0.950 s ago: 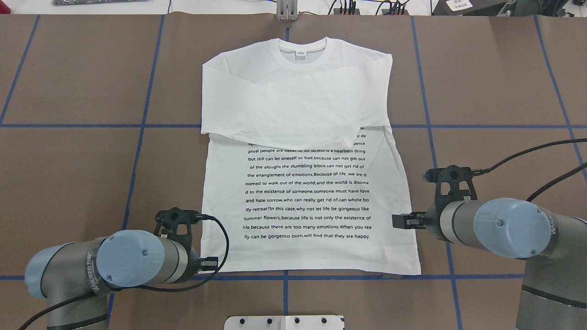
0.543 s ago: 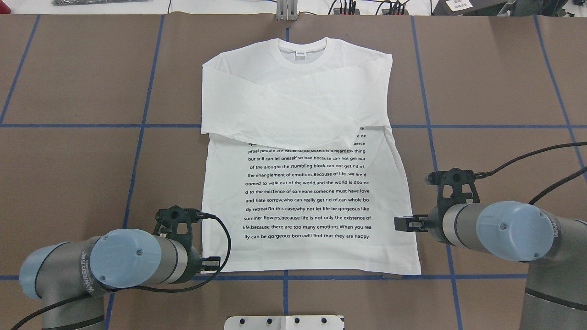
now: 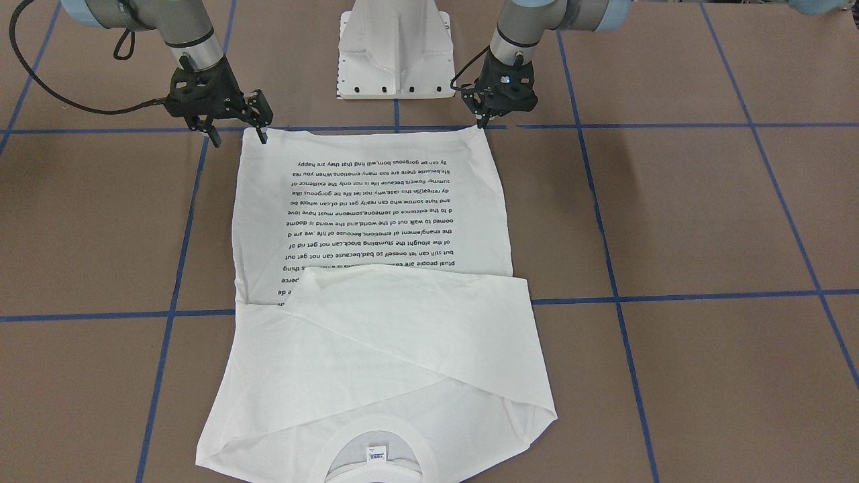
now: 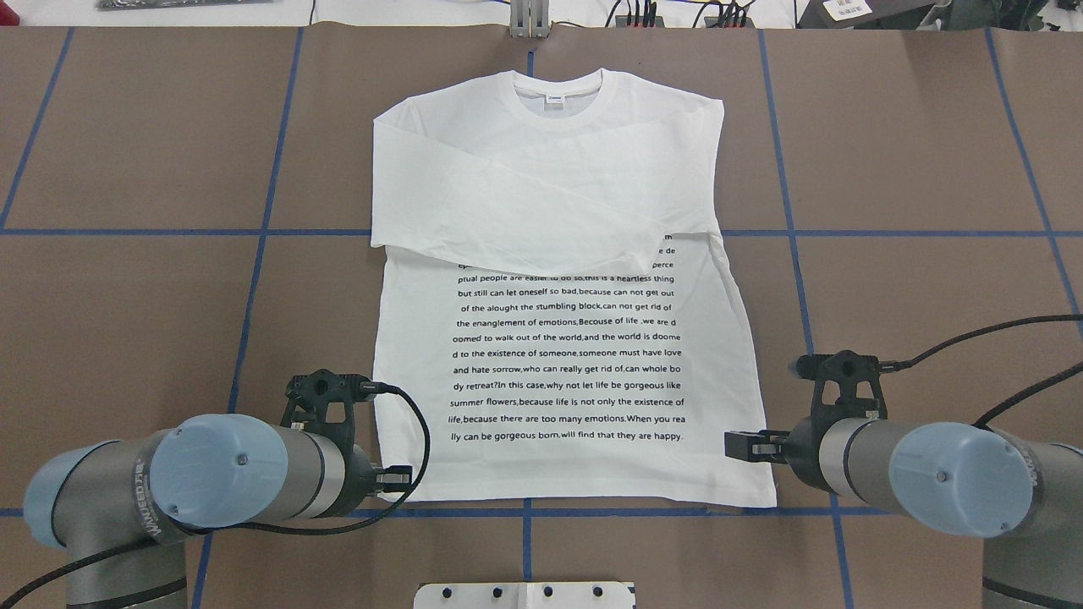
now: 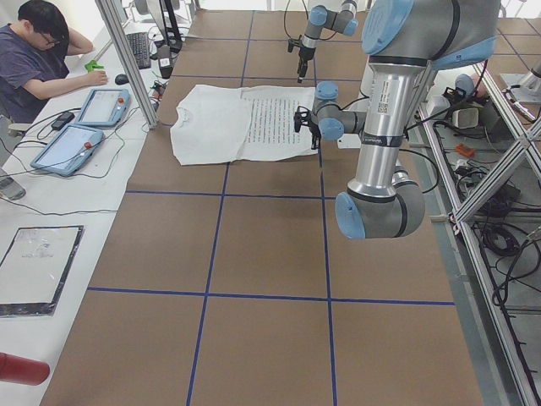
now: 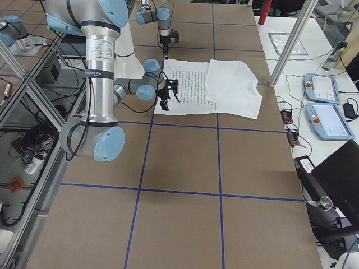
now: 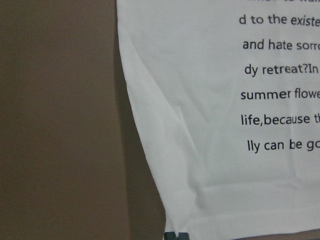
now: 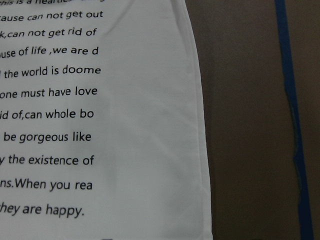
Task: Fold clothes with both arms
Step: 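Grasp the hem corners with both grippers, adjusting the right gripper's grip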
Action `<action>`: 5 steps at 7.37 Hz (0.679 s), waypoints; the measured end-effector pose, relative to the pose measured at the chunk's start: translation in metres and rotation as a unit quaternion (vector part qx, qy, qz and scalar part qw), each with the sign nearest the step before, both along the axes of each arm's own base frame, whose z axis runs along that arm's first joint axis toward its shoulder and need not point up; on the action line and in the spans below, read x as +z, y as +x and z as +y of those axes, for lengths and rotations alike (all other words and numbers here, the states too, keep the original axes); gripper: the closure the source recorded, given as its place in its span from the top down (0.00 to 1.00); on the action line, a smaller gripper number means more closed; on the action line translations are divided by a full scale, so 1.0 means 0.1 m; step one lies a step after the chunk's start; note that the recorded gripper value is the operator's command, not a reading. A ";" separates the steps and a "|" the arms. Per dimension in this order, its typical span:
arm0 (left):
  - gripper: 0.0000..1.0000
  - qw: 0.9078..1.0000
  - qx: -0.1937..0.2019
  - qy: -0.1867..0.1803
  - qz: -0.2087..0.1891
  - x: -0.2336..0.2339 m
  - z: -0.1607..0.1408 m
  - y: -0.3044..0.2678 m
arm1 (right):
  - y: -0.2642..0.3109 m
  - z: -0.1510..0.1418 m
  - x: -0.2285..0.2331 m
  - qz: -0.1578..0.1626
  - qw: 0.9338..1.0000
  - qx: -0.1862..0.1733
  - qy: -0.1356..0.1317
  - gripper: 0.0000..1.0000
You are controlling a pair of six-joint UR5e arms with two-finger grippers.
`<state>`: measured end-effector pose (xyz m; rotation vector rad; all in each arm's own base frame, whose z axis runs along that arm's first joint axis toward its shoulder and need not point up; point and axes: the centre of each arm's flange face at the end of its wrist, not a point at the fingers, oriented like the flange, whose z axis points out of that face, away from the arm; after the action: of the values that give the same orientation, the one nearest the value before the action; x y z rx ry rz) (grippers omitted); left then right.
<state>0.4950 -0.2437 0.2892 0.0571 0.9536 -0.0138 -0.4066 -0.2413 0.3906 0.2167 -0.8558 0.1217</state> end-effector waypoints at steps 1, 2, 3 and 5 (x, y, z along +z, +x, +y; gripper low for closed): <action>0.00 1.000 -0.001 0.000 0.004 -0.03 0.00 -0.02 | -0.08 0.19 0.08 0.006 1.000 0.008 0.001 0.70; 0.00 1.000 -0.002 0.001 0.007 -0.07 0.01 -0.03 | -0.14 0.35 0.16 0.013 1.000 0.014 0.004 0.68; 0.00 1.000 -0.002 0.001 0.011 -0.09 0.02 -0.05 | -0.19 0.47 0.23 0.018 1.000 0.019 0.006 0.64; 0.00 1.000 -0.003 0.002 0.012 -0.11 0.02 -0.06 | -0.27 0.59 0.33 0.026 0.999 0.024 0.012 0.56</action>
<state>0.4890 -0.2420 0.2782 0.0634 0.9783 -0.0173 -0.4338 -0.1820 0.4236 0.2608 -0.8011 0.1500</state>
